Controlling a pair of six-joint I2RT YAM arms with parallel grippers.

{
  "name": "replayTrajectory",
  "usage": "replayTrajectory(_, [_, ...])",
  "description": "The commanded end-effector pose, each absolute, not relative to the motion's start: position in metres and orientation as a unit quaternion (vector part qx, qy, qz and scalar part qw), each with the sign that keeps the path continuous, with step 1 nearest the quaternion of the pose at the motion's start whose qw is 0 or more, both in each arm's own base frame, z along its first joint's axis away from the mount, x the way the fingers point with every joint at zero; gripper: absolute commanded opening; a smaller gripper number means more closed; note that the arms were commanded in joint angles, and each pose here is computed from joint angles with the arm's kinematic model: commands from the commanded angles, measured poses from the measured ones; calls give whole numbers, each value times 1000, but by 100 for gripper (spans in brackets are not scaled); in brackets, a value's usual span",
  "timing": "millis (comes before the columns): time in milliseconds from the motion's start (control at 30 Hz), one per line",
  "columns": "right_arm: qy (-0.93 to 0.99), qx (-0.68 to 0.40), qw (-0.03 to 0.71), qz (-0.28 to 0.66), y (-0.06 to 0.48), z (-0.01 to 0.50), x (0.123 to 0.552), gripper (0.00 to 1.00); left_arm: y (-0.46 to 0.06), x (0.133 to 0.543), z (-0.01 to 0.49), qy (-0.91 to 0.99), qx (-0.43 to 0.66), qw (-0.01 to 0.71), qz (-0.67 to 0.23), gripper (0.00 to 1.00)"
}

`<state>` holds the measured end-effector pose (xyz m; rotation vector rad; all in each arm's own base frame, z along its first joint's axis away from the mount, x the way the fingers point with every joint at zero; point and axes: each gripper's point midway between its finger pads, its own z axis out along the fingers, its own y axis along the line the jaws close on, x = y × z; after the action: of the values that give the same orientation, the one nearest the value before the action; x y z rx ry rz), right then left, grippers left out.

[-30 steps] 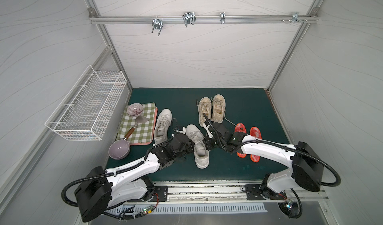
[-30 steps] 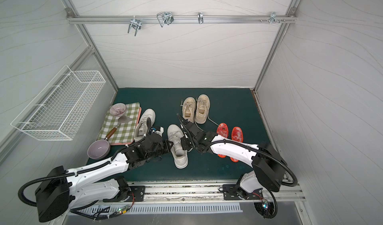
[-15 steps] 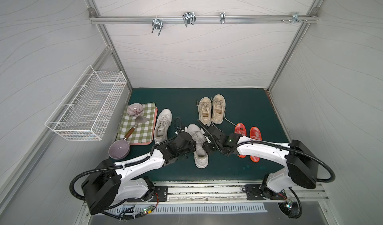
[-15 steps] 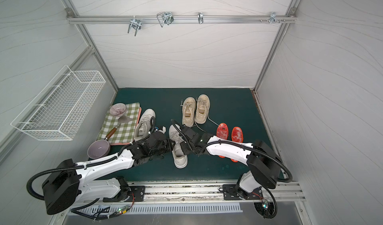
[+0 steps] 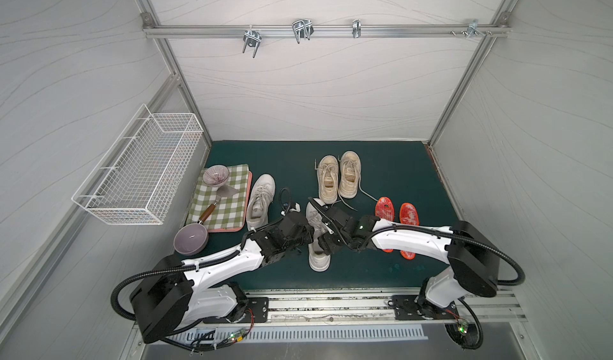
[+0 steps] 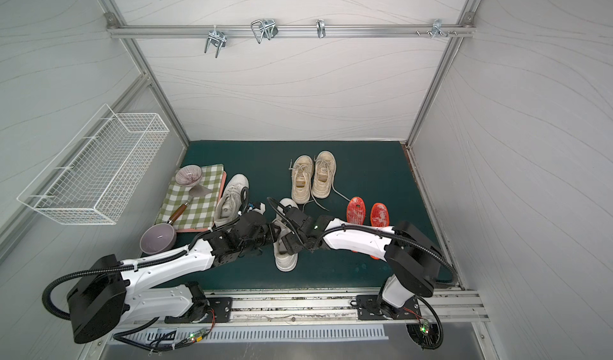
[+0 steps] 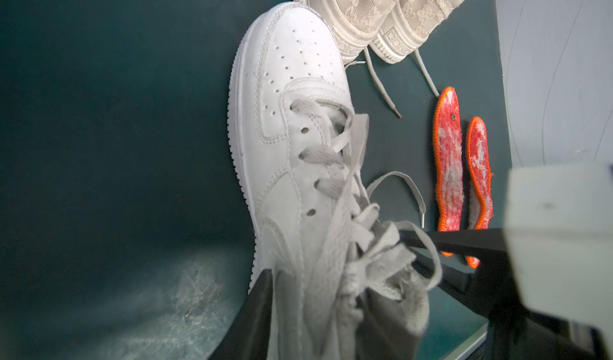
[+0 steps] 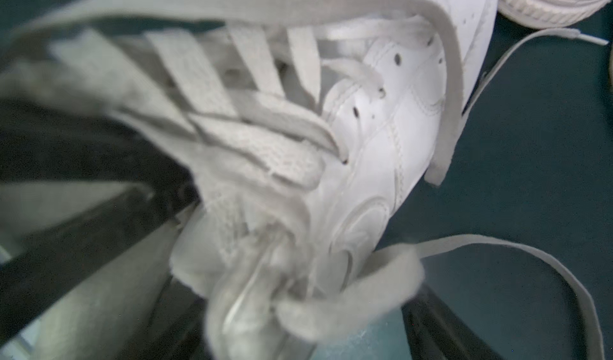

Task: Remove the insole from the shoe
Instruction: Adjust the shoe at the center of the board.

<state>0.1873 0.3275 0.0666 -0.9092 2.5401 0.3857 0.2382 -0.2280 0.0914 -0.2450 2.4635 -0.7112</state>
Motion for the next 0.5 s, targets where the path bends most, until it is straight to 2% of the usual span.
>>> replayTrajectory(0, [924, -330, 177, 71, 307, 34, 184, 82, -219, 236, 89, 921, -100, 282, -250, 33])
replayTrajectory(167, [920, -309, 231, 64, 312, 47, 203, 83, -217, 235, 91, 920, -98, 284, -250, 34])
replayTrajectory(467, [906, -279, 304, 97, 322, 94, 217, 78, -207, 229, 97, 918, -76, 302, -245, 47])
